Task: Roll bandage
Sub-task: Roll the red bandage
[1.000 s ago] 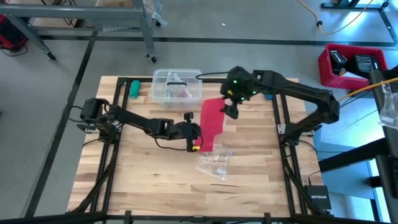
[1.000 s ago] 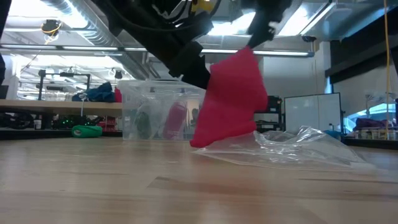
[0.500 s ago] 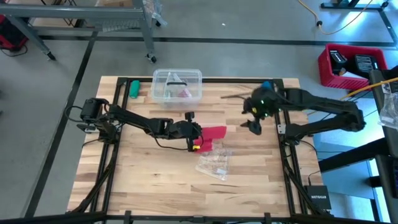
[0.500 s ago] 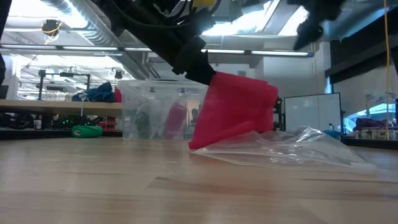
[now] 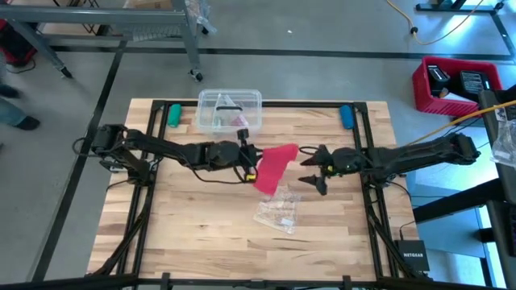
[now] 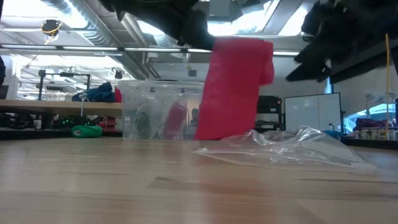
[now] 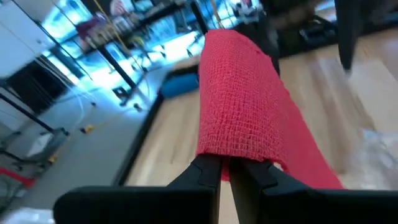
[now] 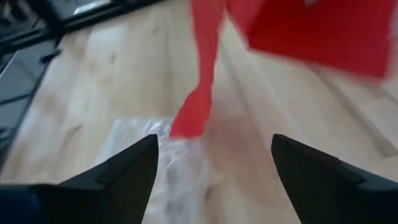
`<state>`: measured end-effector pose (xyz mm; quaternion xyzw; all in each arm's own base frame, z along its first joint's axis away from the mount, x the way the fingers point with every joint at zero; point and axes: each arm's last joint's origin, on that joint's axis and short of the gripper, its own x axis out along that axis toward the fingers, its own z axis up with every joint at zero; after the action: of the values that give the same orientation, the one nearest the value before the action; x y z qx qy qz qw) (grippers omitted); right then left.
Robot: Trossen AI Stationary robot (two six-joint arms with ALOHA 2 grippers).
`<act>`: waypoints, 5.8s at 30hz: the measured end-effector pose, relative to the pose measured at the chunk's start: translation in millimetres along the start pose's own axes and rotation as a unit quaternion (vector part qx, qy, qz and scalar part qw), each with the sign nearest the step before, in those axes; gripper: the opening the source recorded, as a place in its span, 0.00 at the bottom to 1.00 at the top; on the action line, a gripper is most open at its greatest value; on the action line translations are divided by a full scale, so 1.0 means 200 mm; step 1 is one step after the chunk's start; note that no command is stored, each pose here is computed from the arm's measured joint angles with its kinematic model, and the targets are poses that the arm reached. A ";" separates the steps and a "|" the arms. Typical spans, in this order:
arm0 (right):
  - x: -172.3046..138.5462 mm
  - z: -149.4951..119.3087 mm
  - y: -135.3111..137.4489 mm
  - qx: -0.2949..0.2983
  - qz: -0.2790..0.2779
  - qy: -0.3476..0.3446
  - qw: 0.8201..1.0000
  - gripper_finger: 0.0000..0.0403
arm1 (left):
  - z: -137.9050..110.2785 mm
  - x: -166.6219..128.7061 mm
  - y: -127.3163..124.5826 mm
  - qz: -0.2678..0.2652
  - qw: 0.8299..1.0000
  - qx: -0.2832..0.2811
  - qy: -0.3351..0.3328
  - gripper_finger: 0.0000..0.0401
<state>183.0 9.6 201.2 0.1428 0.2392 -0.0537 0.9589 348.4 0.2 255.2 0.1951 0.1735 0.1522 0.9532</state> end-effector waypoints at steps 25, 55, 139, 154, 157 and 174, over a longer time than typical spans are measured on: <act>0.30 -0.03 0.05 -0.096 0.031 -0.138 0.985 0.05 | 0.02 0.01 0.08 0.026 0.999 -0.014 -0.019 0.03; -0.38 1.02 0.07 -0.289 -0.219 -0.221 0.905 0.01 | -0.09 0.01 -0.25 -0.173 0.984 0.015 0.033 0.03; -0.35 0.74 -0.19 -0.122 -0.041 -0.034 0.991 0.79 | 0.21 -0.33 0.09 -0.091 0.994 -0.014 -0.060 0.03; -0.01 0.51 -0.26 -0.154 0.006 -0.156 0.976 0.79 | 0.22 -0.37 0.36 -0.016 0.995 -0.029 -0.092 0.03; 0.06 0.49 -0.28 -0.154 0.010 -0.144 0.977 0.79 | 0.22 -0.37 0.36 -0.021 0.995 -0.007 -0.099 0.03; 0.25 0.46 -0.29 -0.165 0.065 -0.146 0.973 0.31 | 0.28 -0.39 0.37 -0.002 0.987 0.004 -0.158 0.03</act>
<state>258.3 -74.6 241.3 -0.0114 0.0924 0.0292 0.9952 284.5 18.5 356.5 0.2200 0.0214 0.1171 0.9682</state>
